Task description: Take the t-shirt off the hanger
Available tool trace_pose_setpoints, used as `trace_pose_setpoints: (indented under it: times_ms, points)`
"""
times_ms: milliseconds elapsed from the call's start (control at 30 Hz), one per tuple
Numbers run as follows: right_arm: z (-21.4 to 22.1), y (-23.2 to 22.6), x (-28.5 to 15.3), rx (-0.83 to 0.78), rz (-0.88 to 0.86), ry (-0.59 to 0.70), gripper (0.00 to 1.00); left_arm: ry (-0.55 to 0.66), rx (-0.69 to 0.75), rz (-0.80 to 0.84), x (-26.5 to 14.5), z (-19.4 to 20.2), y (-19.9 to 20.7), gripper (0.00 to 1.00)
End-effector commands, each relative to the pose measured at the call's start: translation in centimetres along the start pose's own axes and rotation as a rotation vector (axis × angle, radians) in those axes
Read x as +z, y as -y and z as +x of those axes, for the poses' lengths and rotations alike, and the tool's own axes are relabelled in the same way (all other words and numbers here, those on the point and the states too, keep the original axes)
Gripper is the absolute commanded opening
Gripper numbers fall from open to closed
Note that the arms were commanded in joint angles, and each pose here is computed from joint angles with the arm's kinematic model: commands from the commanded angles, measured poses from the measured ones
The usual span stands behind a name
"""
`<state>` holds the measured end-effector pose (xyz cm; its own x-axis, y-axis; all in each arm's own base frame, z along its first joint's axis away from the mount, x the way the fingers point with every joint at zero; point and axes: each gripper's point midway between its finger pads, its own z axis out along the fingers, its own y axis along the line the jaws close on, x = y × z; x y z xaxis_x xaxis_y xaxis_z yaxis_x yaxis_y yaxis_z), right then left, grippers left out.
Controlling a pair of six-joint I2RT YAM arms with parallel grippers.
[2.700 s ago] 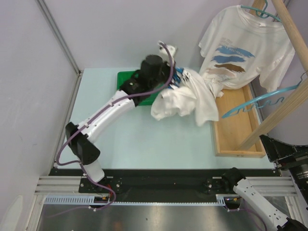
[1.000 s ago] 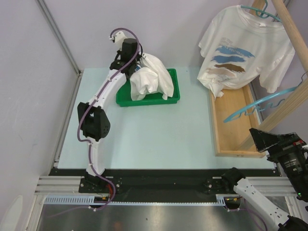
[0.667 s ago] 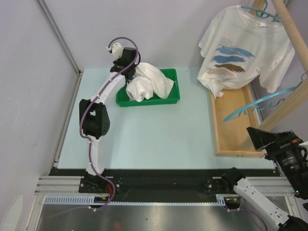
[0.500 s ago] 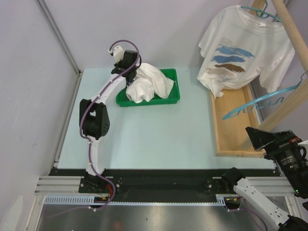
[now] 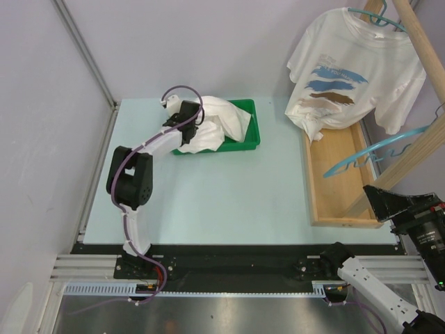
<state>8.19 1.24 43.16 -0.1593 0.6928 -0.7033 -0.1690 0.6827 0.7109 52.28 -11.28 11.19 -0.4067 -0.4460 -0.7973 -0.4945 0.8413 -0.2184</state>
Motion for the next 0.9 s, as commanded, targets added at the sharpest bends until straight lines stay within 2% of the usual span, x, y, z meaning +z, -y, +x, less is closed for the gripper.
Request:
trace_pose_setpoints:
  times_ms: [0,100,200,300,333,400,433,533,633,700,733,800,867]
  points:
    - [0.6,-0.2,0.1,-0.019,-0.018,-0.037,1.0,-0.034,0.043,0.165,-1.9,-0.1,2.6,0.0]
    - [1.1,-0.2,0.1,-0.036,-0.022,-0.059,1.0,-0.092,0.136,0.21,-1.0,1.3,3.7,0.0]
    - [1.1,-0.3,-0.2,-0.063,-0.031,-0.071,1.0,-0.105,0.175,0.254,-0.8,1.8,4.2,0.06]
    - [0.9,-1.0,-0.6,-0.093,-0.069,-0.085,1.0,-0.044,0.168,0.284,-2.8,-0.5,3.7,0.31]
    - [1.1,-1.3,-0.7,-0.102,-0.086,-0.102,1.0,-0.016,0.162,0.294,-3.8,-1.6,3.6,0.47]
    - [1.2,-1.8,-0.9,-0.123,-0.114,-0.123,1.0,0.041,0.165,0.306,-6.3,-4.1,3.0,0.6]
    - [1.6,-2.3,-1.0,-0.147,-0.145,-0.147,1.0,0.047,0.171,0.3,-7.0,-4.7,2.7,0.75]
    - [2.1,-3.1,-1.4,-0.204,-0.2,-0.187,1.0,0.073,0.18,0.313,-10.3,-7.4,2.0,0.87]
    - [2.7,-4.1,-1.6,-0.236,-0.261,-0.226,1.0,0.094,0.174,0.416,-14.9,-9.3,1.8,0.92]
    - [3.3,-5.3,-1.6,-0.267,-0.319,-0.257,0.99,0.067,0.184,0.505,-17.0,-8.5,1.9,0.94]
    - [4.0,-6.1,-1.8,-0.279,-0.358,-0.287,1.0,0.099,0.17,0.564,-19.7,-9.6,2.0,0.95]
    - [5.7,-7.8,-1.6,-0.342,-0.436,-0.374,1.0,0.07,0.196,0.687,-22.5,-8.1,2.8,0.95]
    - [6.3,-8.3,0.2,-0.397,-0.405,-0.386,1.0,0.065,0.2,0.762,-25.3,-7.4,2.5,0.95]
